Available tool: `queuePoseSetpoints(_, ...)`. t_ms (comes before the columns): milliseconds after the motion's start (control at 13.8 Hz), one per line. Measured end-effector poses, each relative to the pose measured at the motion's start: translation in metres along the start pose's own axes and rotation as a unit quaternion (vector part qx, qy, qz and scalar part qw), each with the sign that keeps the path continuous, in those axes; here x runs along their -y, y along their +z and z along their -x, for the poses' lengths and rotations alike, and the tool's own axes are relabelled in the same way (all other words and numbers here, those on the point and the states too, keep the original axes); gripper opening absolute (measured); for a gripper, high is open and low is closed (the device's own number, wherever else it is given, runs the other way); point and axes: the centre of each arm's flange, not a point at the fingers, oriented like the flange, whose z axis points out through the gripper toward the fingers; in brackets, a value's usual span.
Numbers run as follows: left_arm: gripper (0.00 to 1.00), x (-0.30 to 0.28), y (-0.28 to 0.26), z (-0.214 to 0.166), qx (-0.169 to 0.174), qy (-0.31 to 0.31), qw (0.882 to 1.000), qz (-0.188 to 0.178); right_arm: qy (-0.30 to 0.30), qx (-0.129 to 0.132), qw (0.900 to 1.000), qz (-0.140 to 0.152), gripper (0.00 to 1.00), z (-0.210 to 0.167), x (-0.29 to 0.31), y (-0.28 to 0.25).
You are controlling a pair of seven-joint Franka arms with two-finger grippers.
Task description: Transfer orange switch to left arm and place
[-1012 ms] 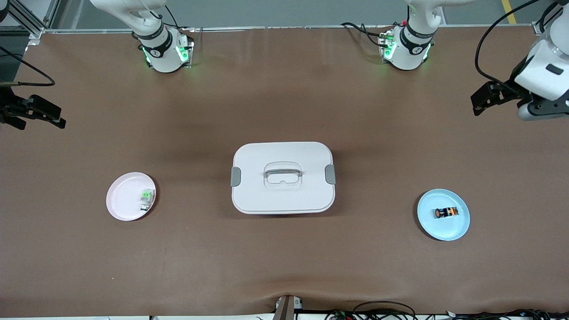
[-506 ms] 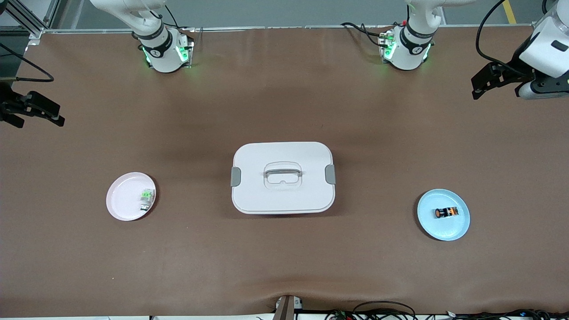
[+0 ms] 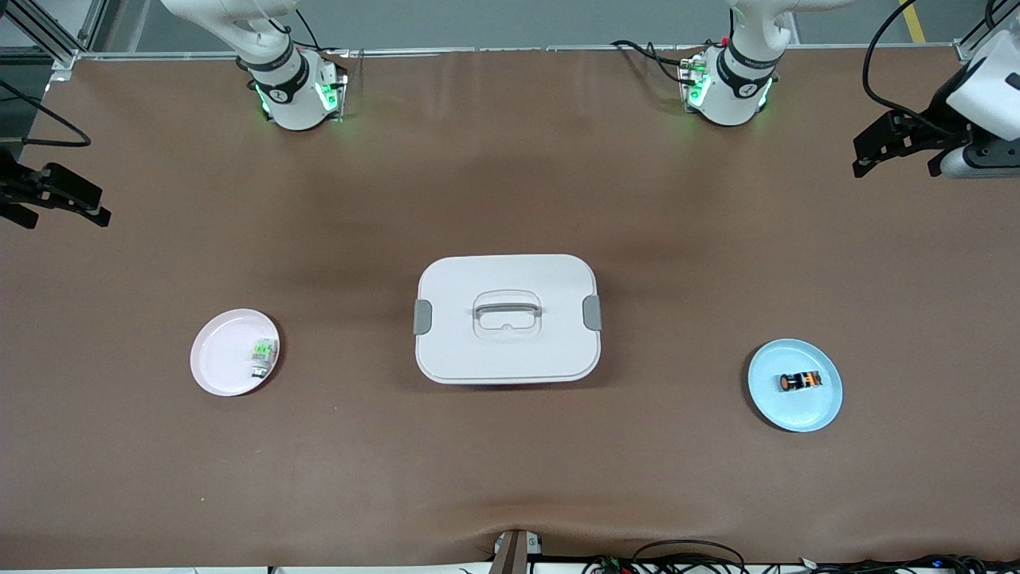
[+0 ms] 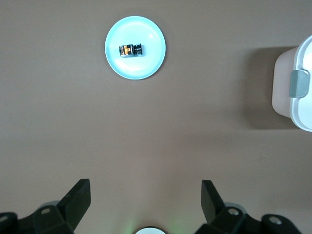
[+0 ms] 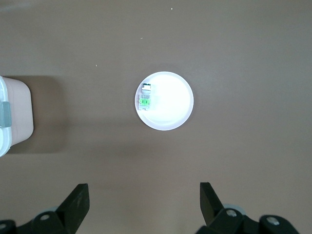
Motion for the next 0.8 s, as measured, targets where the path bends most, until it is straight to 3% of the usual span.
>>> queuePoseSetpoints(795,1.0,0.0014,-0.0102,-0.0002,-0.012,0.0,1.0,0.002,-0.004,-0.002,1.0,0.0,1.0,-0.0008,0.0047,-0.0002)
